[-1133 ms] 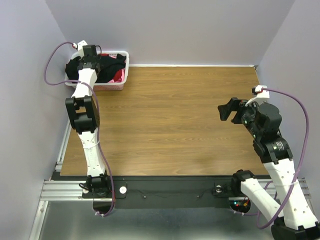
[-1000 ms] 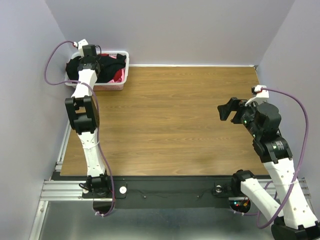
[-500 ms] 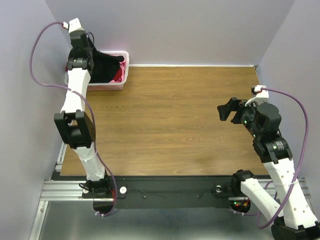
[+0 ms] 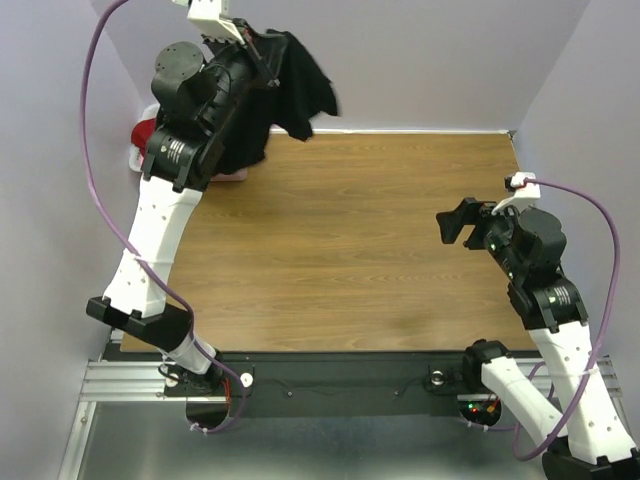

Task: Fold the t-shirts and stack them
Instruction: Move the tshirt to the center of the board

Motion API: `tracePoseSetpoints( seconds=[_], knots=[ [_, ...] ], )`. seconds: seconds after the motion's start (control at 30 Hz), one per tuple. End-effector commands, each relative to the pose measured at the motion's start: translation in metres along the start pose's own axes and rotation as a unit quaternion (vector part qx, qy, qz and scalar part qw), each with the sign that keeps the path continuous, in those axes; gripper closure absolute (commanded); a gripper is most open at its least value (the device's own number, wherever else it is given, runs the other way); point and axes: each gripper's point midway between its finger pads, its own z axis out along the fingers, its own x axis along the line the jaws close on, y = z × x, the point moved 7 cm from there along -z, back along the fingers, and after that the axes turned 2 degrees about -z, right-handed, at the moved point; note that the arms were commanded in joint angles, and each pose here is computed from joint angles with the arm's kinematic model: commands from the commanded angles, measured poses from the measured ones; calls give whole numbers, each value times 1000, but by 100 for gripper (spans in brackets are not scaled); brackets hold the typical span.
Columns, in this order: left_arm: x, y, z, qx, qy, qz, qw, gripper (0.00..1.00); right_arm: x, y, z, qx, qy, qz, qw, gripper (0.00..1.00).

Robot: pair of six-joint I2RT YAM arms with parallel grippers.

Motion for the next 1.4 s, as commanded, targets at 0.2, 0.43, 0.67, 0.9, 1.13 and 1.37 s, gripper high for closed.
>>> tracePoseSetpoints(
  seconds=[0.2,0.43,0.67,0.9,1.13,1.37],
  knots=[
    [-113,77,-68,-85,-269,-51,958,100,-3,31,-21,-73,-36,-18,996,0],
    [-147,57,-58,-59,-360,-98,926,100,-6,34,-24,-83,-50,-19,995,0],
    [-90,-20,-32,-4,-202,-70,977,100,-6,27,-27,-78,-43,-22,996,0],
    [40,-157,8,110,14,-6,994,100,-4,7,-12,-28,-17,-21,999,0],
    [78,-223,87,171,89,67,979,30,1,-27,22,90,18,7,996,0],
    [0,-218,51,187,63,59,979,7,1,-76,51,243,27,49,968,0]
  ],
)
